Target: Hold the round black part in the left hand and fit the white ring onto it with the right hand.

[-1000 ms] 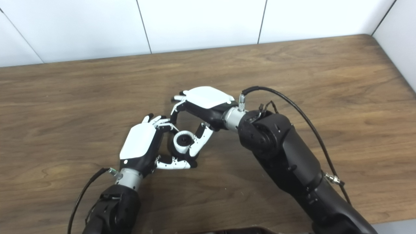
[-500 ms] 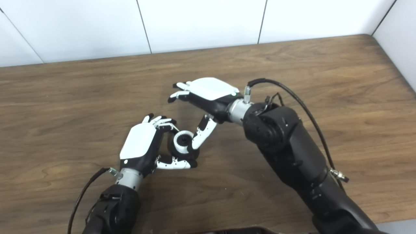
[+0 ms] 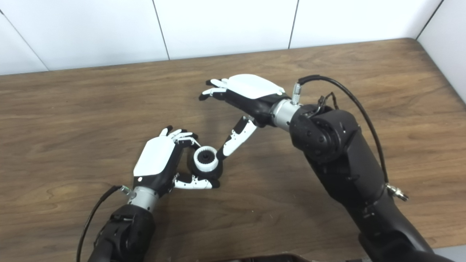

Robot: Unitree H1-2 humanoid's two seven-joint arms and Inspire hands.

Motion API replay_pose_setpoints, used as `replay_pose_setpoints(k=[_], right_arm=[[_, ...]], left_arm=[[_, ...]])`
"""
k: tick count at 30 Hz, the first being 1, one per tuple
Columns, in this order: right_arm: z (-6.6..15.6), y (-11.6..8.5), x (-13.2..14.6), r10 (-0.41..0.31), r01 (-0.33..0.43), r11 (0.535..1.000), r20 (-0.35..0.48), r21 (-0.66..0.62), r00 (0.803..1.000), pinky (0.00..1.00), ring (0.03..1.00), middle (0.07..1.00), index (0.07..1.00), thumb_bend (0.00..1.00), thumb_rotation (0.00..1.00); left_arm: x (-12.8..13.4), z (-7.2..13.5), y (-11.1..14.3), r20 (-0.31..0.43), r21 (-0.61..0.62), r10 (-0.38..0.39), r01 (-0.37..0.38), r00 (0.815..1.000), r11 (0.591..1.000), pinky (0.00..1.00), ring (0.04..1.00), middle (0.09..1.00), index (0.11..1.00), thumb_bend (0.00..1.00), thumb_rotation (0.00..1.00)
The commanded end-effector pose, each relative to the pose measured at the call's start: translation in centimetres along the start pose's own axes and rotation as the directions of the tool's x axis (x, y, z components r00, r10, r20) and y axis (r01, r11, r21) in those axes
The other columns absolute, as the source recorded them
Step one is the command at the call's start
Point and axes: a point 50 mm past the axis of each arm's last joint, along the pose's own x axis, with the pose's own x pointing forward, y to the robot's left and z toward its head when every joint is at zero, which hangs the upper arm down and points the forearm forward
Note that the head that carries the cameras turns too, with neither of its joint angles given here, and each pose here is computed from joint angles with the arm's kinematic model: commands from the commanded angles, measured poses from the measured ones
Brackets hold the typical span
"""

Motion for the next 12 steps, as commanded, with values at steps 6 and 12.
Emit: replay_pose_setpoints(k=[6,12], right_arm=[[0.45,-1.56,-0.36,-0.065,0.065,0.998,0.013,-0.015,0.998,1.00,1.000,0.993,0.875,1.00,0.41],[-0.02,-1.67,-0.13,-0.064,0.064,0.998,-0.006,0.019,0.998,1.00,1.000,0.996,0.862,1.00,0.40]], left_arm=[[0.02,-0.15,0.54,-0.040,0.047,-0.079,0.081,0.996,0.996,1.00,0.917,0.862,0.833,0.88,0.26],[-0.14,-0.31,0.91,-0.054,0.055,-0.126,0.129,0.991,0.990,1.00,0.939,0.897,0.927,0.99,0.30]])
